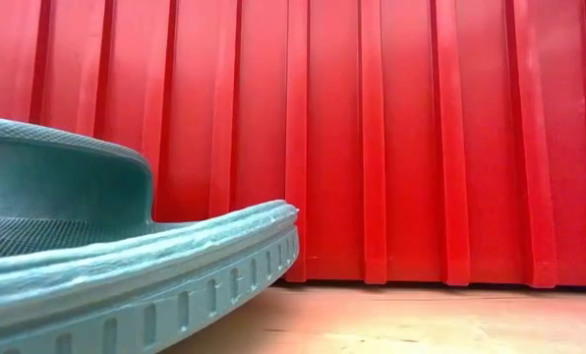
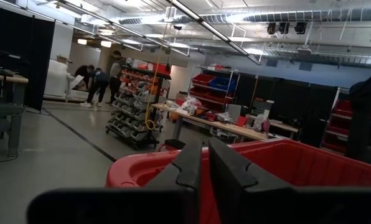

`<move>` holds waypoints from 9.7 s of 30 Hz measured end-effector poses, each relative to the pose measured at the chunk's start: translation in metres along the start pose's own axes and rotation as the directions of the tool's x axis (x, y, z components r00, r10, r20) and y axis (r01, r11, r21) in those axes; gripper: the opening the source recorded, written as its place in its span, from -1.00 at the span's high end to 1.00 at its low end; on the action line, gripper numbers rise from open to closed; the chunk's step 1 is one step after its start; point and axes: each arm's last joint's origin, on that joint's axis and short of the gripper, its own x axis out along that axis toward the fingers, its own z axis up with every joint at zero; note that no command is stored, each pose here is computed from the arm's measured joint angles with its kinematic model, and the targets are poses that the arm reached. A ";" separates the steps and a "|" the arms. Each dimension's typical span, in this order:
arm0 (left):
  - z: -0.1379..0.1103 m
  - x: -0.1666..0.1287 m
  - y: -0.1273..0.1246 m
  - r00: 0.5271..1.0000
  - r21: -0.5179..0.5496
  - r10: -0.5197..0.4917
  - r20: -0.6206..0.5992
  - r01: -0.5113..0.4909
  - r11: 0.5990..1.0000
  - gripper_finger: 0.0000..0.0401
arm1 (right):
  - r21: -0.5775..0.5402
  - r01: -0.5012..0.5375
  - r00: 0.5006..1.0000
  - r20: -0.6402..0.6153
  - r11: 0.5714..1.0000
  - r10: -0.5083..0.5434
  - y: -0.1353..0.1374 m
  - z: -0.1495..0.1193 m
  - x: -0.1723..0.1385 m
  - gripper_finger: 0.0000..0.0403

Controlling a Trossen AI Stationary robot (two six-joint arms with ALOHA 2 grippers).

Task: Pick and place slides into bin
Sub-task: Put the black slide on top of the other black slide in the container

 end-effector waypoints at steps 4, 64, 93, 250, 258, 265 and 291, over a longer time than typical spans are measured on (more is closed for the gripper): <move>0.000 0.000 0.000 1.000 0.000 0.000 0.000 0.000 1.000 0.80 | -0.125 0.044 0.991 0.134 0.991 -0.027 0.003 0.041 -0.001 0.95; 0.029 -0.004 -0.012 0.891 -0.552 -0.407 0.199 0.445 0.705 0.63 | -0.133 0.364 0.637 0.758 0.922 -0.142 -0.263 0.241 -0.102 0.96; 0.141 0.127 -0.145 0.594 -0.034 -0.747 -0.298 0.776 0.630 -0.29 | -0.474 0.032 0.674 0.661 0.880 0.331 -0.215 0.241 -0.093 0.96; -0.050 0.107 -0.169 -0.158 0.259 0.208 -0.965 -0.678 0.688 0.60 | -0.061 0.759 0.649 0.145 0.648 -0.747 -0.299 0.069 -0.085 -0.14; -0.056 0.107 -0.168 -0.172 0.298 0.247 -0.954 -0.650 0.699 0.49 | -0.028 0.742 0.667 0.136 0.670 -0.733 -0.298 0.068 -0.085 -0.14; -0.045 0.107 -0.168 -0.194 0.350 0.295 -0.936 -0.624 0.699 0.29 | 0.005 0.712 0.697 0.119 0.702 -0.708 -0.298 0.067 -0.084 -0.14; 0.000 0.102 -0.164 -0.396 0.580 0.425 -0.814 -0.513 0.634 0.07 | 0.024 0.683 0.726 0.079 0.730 -0.683 -0.297 0.065 -0.083 -0.14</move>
